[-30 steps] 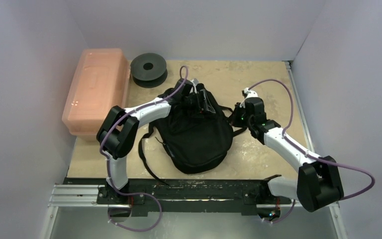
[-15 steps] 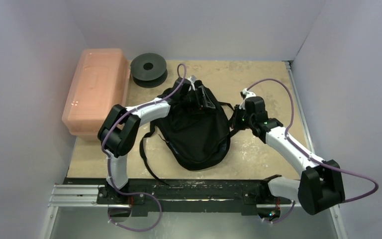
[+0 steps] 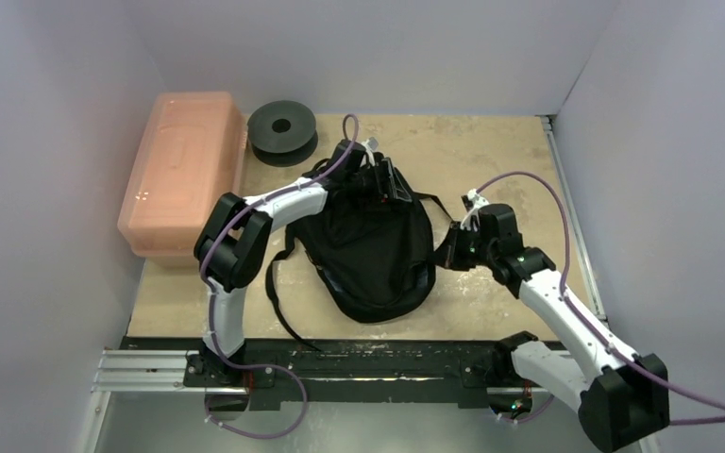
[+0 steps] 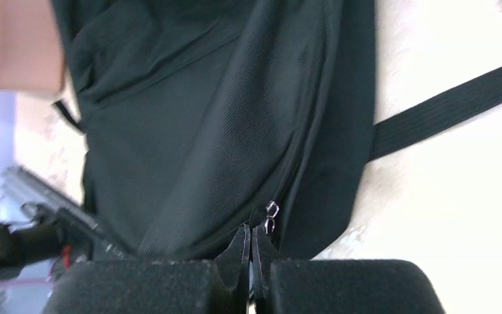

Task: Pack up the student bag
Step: Zip the student bag at the center of the board.

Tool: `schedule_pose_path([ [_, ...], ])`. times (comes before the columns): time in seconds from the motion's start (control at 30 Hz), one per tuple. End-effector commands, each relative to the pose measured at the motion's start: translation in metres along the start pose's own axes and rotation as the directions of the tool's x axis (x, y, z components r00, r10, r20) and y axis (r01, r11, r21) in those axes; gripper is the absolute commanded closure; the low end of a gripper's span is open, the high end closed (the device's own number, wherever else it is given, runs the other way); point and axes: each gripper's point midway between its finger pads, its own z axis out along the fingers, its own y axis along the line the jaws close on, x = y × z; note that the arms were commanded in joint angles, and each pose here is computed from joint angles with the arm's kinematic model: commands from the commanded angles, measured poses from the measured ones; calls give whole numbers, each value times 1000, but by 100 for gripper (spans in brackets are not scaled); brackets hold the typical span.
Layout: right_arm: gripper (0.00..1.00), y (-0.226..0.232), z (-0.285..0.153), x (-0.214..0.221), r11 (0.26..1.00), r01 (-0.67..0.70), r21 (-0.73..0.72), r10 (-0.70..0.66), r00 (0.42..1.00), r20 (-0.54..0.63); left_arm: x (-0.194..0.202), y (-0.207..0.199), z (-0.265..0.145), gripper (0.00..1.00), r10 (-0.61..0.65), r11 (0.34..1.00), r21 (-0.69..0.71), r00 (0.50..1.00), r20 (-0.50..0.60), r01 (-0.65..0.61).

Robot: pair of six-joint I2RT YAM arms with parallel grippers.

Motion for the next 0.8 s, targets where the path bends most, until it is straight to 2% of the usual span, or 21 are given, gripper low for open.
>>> schedule_pose_path([
  [0.0, 100, 25, -28, 53, 986, -100, -136, 73, 978, -195, -19, 43, 17, 27, 29, 991, -131, 999, 43, -23],
  [0.23, 100, 47, -53, 73, 955, -53, -293, -30, 962, -271, -31, 11, -12, 24, 107, 990, -98, 992, 63, -100],
  [0.47, 99, 81, -65, 63, 865, -10, -501, -116, 968, -220, -3, -43, -88, 20, 191, 980, 58, 982, 3, -191],
  [0.6, 73, 88, -69, 57, 843, 18, -538, -148, 969, -199, 28, -62, -138, 20, 247, 959, 151, 969, -24, -241],
  [0.73, 63, 79, -58, 31, 908, 28, -419, -95, 986, -140, 62, -62, -165, 24, 272, 945, 197, 962, -33, -260],
  [0.77, 56, 70, -52, 21, 941, 14, -337, -56, 992, -115, 72, -62, -168, 25, 280, 942, 204, 959, -41, -266],
])
